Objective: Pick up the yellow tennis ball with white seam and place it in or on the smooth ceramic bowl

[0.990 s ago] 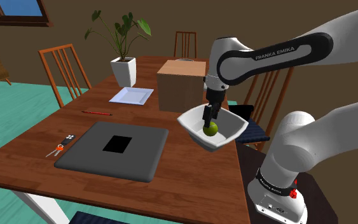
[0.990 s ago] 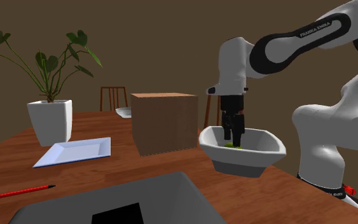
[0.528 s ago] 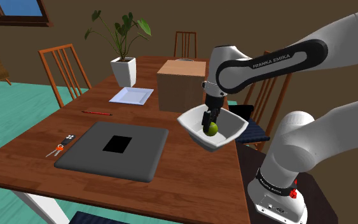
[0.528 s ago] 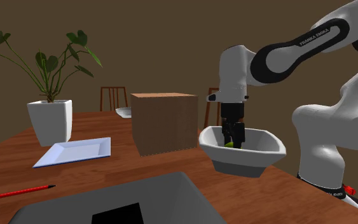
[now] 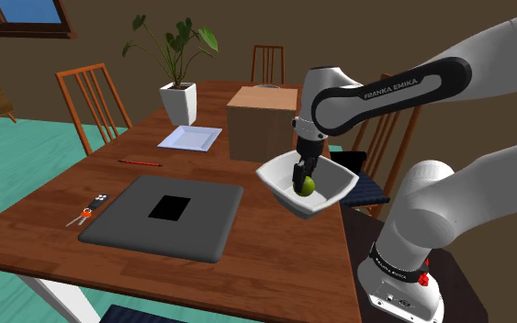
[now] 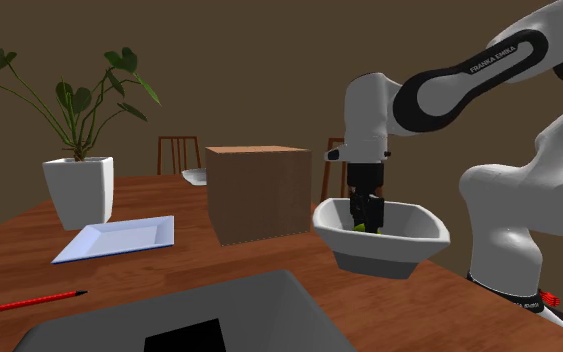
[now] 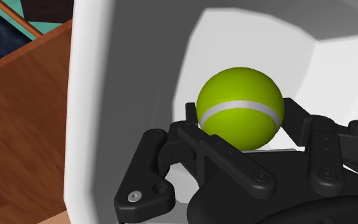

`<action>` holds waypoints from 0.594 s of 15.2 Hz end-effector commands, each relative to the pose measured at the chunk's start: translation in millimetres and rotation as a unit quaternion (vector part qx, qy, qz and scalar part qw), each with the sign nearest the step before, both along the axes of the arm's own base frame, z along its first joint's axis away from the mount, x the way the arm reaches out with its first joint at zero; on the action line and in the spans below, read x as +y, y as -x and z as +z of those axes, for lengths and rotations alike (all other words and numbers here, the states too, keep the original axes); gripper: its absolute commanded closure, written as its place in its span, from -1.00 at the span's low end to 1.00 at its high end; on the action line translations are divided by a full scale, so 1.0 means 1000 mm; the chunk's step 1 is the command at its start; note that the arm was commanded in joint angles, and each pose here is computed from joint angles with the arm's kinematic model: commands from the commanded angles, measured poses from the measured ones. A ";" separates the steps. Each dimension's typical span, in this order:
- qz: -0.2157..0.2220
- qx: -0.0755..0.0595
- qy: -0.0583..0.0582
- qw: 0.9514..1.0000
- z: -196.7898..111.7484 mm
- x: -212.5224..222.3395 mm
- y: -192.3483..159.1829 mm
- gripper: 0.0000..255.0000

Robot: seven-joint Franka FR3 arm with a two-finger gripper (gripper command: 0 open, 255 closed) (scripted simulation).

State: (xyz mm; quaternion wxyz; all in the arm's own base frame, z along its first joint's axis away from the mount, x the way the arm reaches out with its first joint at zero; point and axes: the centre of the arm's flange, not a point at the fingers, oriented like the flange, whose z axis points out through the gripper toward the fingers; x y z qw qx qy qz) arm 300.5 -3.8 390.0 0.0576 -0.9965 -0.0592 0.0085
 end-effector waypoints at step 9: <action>0.000 0.003 0.000 1.000 0.008 0.000 0.001 1.00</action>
